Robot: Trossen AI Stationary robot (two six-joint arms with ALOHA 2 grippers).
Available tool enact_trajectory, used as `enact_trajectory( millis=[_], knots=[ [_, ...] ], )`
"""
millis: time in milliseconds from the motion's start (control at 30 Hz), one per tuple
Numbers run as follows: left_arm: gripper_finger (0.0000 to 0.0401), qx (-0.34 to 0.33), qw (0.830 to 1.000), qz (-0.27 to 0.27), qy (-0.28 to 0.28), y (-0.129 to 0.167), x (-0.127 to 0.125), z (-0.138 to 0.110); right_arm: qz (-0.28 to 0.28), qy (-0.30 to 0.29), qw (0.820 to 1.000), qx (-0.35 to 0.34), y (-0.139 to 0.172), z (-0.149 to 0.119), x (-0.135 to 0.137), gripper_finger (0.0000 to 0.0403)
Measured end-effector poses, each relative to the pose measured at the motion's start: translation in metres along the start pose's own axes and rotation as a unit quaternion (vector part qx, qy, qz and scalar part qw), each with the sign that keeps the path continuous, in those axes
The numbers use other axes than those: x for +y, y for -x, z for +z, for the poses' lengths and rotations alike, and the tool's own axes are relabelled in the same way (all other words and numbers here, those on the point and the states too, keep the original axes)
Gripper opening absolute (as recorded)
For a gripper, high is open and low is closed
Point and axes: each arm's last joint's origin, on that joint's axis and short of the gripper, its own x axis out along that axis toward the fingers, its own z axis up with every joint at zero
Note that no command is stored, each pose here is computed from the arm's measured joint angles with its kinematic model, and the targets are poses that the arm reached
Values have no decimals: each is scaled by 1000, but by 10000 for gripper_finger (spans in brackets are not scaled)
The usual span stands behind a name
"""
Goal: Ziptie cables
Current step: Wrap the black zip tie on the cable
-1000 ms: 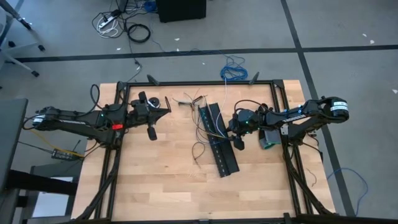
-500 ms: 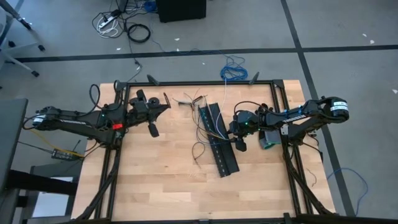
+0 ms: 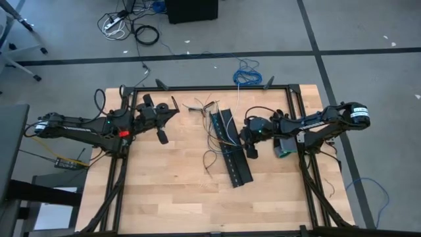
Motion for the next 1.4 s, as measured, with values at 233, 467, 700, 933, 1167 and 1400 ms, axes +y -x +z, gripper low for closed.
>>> enact_trajectory(
  millis=[233, 467, 700, 933, 1167, 1400],
  knots=[
    [0, 1, 1000, 0, -1, 0, 0, 0, 0, 4, 998, 70, 4, 19, -1, 199],
    [0, 2, 1000, 0, -1, 0, 0, 0, 28, 11, 994, 109, 11, 34, 5, 197],
    [0, 6, 1000, 0, -4, 0, 0, -1, 45, -5, 991, 123, 10, 28, 9, 198],
    [0, 6, 1000, 0, -4, 0, 0, -1, 36, -9, 993, 115, 9, 25, 10, 210],
    [0, 10, 1000, -1, -5, 0, 0, -2, 39, -24, 992, 115, 8, 26, 12, 236],
    [0, 12, 1000, -1, -7, 0, 0, -3, 34, -15, 991, 131, -14, 17, 13, 255]
  ],
)
